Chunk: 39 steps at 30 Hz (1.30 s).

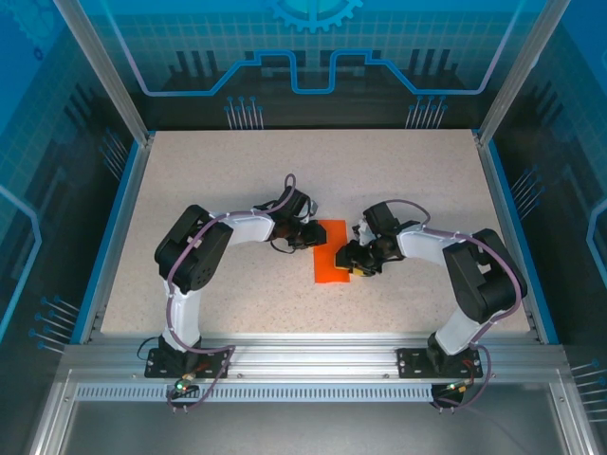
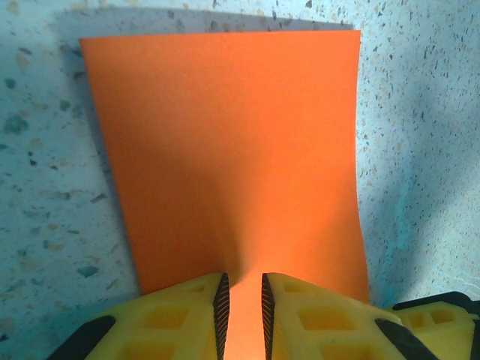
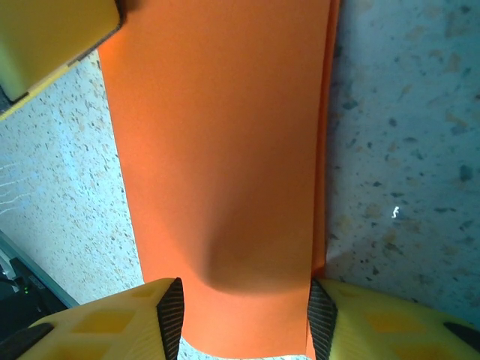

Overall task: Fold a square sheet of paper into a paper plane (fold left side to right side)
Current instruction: Fold the triangle a second time at the center of the table.

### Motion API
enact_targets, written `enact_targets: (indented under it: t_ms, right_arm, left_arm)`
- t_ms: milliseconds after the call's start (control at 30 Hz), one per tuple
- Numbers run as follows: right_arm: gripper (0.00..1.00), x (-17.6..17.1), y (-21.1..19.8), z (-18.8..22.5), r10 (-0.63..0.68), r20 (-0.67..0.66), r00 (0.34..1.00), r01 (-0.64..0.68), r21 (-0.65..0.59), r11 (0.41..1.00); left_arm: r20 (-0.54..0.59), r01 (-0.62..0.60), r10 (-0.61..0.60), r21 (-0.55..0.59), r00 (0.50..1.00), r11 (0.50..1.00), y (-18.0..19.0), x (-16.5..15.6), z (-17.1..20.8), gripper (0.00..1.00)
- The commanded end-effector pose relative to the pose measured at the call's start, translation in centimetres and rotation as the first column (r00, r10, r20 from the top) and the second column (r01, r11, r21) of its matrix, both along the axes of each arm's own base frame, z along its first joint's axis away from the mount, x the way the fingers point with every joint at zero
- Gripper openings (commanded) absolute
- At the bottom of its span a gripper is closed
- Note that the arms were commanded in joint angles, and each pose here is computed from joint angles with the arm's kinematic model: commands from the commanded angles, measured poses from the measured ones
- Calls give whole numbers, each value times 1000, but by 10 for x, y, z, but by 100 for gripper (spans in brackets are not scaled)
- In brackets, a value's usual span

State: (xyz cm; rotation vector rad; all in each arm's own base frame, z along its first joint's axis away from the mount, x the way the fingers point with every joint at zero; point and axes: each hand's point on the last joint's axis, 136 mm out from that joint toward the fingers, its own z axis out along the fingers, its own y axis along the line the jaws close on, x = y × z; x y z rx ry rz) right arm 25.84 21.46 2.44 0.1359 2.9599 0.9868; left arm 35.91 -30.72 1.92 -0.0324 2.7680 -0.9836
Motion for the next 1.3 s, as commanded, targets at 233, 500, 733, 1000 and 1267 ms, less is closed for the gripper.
enact_targets:
  t_ms: [233,500,733,1000,1267]
  right_arm:
    - [51,18,13,24,-6,70,998,-2,111,994]
    - [52,28,10,32,-22,75,997,10,154,988]
    - [50,39,10,36,-46,56,997,35,195,980]
    - [49,54,10,45,-60,33,998,52,198,979]
    - [48,60,11,43,-75,12,997,72,191,979]
  left_arm:
    - [52,77,-76,-18,996,997,-7,-8,17,28]
    - [178,96,-88,-35,980,995,-3,1,62,43]
    - [367,71,-48,-50,929,996,24,-14,102,51]
    - [542,222,-228,77,809,972,23,-84,116,63]
    - [582,325,-451,313,676,892,-17,-134,103,71]
